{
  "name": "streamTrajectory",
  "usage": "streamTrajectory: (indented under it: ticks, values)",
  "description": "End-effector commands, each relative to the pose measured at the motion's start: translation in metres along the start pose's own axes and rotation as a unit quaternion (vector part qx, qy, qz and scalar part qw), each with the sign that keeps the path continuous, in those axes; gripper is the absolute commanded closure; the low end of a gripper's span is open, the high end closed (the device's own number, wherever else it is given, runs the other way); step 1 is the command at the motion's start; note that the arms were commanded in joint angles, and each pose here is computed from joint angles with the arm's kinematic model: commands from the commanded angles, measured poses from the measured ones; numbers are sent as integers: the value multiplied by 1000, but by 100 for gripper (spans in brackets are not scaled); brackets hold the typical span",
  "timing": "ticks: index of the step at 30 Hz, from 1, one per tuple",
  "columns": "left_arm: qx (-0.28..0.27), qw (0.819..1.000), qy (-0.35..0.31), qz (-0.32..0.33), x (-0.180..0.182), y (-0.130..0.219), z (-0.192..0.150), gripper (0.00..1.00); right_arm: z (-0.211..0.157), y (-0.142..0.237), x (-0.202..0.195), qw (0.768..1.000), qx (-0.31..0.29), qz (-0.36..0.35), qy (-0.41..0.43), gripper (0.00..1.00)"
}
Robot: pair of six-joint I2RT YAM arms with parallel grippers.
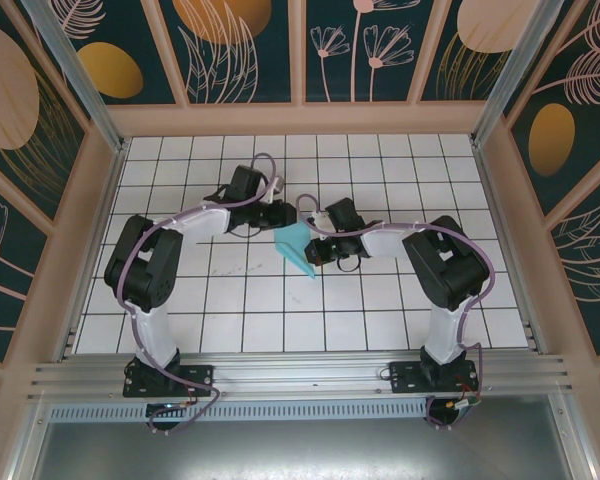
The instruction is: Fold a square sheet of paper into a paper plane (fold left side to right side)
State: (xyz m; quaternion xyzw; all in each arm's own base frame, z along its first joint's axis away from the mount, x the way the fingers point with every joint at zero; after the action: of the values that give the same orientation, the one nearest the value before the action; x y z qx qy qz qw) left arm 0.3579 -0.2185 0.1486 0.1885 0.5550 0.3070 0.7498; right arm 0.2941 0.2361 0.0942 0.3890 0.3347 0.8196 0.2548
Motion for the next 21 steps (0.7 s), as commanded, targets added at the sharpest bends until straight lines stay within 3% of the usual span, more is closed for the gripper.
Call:
streamTrajectory:
  ticks: [1,21]
  values:
    - [21,999,15,-23,-1,-4,-18,74,-9,-10,-4,999,31,-14,-1,100]
    - [61,997,37,25,26,-31,-51,76,-9,-11,-2,999,38,-19,3,100]
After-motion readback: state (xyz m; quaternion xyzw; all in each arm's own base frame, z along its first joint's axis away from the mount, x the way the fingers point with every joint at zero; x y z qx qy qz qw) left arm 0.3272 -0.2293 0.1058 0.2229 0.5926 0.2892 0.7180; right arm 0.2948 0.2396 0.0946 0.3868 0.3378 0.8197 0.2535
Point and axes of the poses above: each hand's point on the last joint's axis, 136 mm out from that joint toward the fingers, its own y axis back along the fingers, its own x axis along the line the jaws close on, z = x × y, the point moved 10 cm from there along y, back along the fingers, and after that the axes turned 3 degrees about y, right-handed, at the moved point
